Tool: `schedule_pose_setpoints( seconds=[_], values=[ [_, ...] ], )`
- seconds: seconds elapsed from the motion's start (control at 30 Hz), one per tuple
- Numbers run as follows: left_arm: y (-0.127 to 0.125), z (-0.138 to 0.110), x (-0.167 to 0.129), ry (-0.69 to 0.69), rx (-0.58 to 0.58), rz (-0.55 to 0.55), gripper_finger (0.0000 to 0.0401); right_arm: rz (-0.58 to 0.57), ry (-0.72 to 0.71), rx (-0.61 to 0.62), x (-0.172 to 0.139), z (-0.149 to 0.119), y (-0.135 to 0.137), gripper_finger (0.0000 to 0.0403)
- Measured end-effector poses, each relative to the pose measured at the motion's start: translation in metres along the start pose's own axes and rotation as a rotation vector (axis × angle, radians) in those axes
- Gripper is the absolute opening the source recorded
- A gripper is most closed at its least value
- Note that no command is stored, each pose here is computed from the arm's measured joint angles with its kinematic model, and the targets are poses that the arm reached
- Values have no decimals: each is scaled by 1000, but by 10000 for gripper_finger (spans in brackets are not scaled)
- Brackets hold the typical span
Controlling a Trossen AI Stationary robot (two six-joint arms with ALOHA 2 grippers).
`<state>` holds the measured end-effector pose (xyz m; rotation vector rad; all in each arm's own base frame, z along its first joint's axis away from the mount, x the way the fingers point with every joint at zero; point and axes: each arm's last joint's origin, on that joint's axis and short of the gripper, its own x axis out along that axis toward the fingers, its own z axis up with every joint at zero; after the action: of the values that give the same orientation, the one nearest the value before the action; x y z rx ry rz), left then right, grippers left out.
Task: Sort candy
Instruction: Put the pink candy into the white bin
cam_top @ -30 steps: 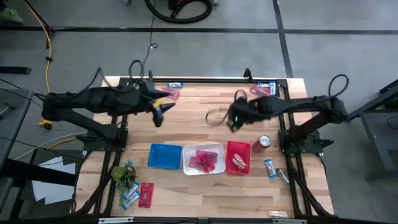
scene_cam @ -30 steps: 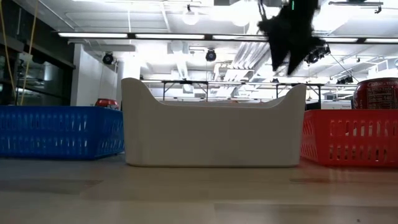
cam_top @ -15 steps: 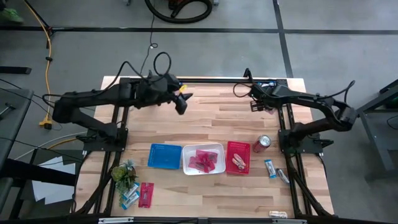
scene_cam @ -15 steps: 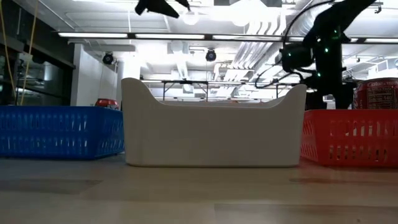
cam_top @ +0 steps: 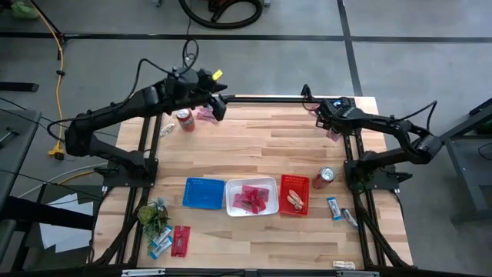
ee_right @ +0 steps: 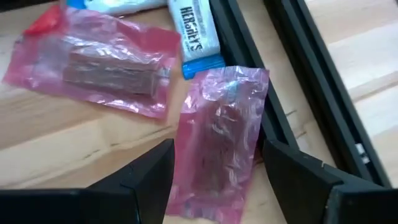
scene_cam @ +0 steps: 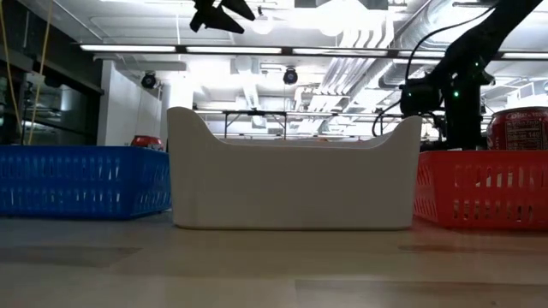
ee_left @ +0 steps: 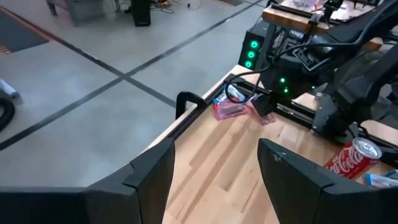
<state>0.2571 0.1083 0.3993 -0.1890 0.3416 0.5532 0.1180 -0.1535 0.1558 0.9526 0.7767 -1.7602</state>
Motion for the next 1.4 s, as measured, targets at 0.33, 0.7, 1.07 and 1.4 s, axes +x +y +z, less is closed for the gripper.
schedule_pose_setpoints(
  seconds=[0.33,0.7,1.07,1.4],
  values=[
    [23,5,-5,-12,-6,-15,218,0,110,32,29,-10,3,240],
    [38,18,-47,-116,40,22,218,45,139,-57,26,-24,12,56],
    [42,24,-91,-217,51,36,218,319,69,-113,-23,-27,8,8],
    [40,12,-77,-159,114,-53,218,834,-145,-172,-93,-31,8,3]
  ],
)
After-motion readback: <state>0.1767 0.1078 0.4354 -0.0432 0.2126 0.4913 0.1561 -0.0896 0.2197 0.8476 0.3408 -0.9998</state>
